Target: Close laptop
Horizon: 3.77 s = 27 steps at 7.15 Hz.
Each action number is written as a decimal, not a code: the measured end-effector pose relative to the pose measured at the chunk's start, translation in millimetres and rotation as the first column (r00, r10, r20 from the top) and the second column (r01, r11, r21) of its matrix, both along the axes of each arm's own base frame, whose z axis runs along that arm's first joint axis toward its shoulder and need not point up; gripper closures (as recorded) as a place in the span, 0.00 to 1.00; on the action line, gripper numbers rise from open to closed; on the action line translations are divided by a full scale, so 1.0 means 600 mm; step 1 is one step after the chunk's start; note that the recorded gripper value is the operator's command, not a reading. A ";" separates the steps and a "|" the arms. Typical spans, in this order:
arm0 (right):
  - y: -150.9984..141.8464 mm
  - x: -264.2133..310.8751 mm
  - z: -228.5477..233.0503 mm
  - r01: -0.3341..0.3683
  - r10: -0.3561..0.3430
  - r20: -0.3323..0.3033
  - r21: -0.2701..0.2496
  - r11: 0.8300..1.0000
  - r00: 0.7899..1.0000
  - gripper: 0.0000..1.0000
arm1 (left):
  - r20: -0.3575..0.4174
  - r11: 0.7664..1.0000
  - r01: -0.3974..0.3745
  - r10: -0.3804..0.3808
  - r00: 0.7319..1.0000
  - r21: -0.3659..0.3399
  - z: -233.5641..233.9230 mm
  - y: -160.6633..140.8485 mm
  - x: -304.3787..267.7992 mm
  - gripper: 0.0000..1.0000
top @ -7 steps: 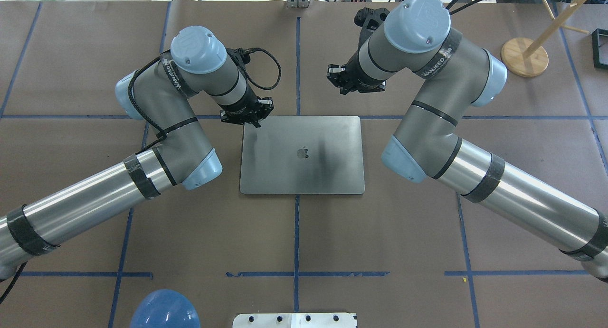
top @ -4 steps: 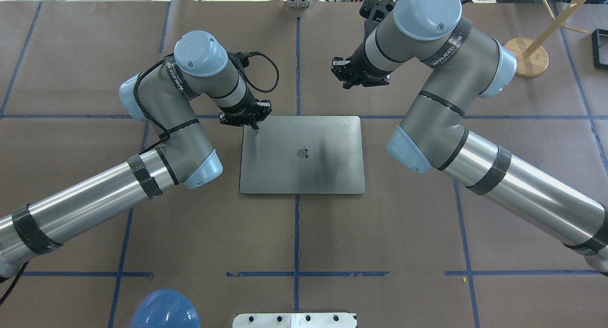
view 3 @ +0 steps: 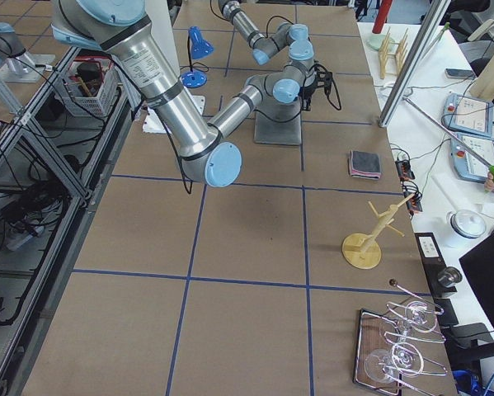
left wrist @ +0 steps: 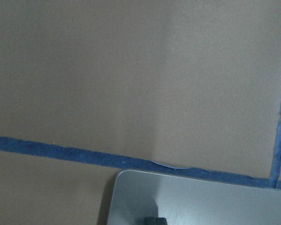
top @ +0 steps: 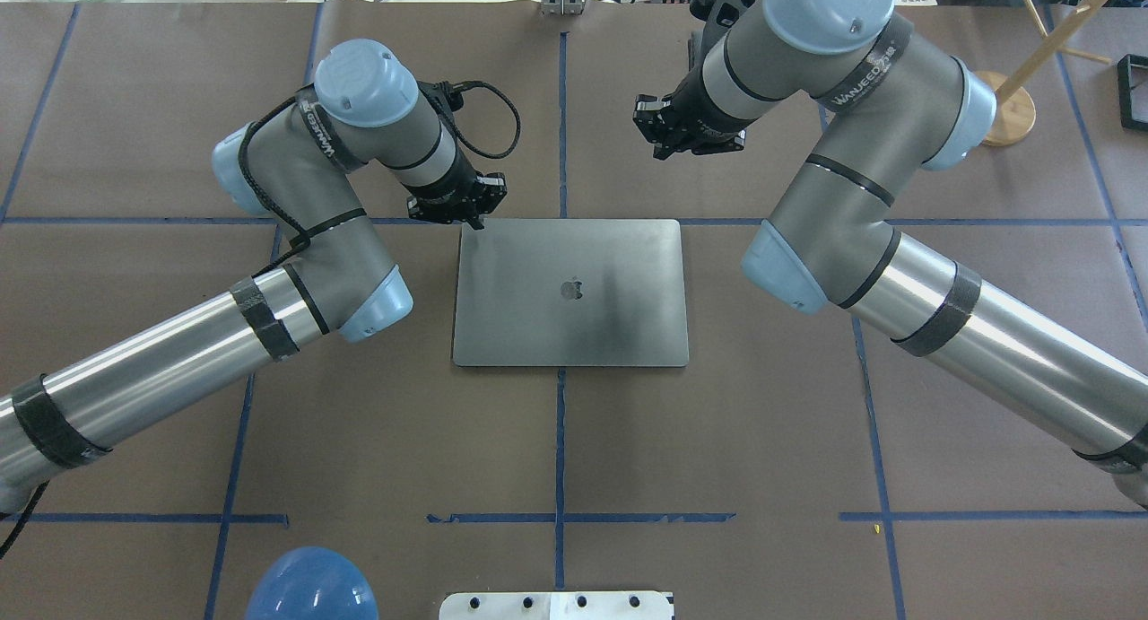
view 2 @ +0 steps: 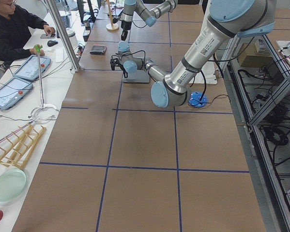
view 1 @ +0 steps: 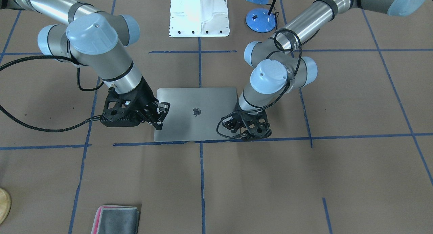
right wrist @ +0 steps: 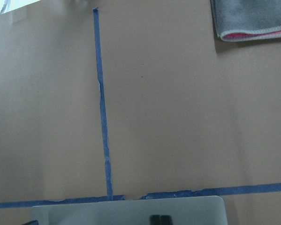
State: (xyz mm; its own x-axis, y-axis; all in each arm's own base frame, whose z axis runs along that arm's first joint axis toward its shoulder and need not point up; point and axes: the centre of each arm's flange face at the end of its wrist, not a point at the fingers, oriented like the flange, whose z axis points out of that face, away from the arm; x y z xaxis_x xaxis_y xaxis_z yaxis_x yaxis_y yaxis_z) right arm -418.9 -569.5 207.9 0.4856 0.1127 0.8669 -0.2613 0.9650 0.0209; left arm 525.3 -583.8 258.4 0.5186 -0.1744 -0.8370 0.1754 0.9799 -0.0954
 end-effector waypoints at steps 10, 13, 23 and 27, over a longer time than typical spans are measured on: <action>0.214 0.503 0.471 0.304 -0.250 -0.359 0.103 0.947 0.899 0.00 | 0.156 0.944 -0.160 0.119 0.981 0.287 0.440 0.031 -0.711 0.00; 0.221 0.726 0.662 0.399 -0.319 -0.382 0.150 0.904 0.867 0.00 | 0.277 0.919 -0.302 0.231 0.933 0.254 0.601 0.090 -0.928 0.00; 0.301 0.808 0.774 0.248 -0.251 -0.221 -0.041 0.968 0.942 0.00 | 0.216 0.946 -0.301 0.270 0.938 0.122 0.685 0.155 -0.996 0.00; 0.308 0.833 0.731 0.211 -0.229 -0.207 -0.102 0.972 0.951 0.00 | 0.215 0.946 -0.301 0.270 0.938 0.123 0.686 0.156 -0.996 0.00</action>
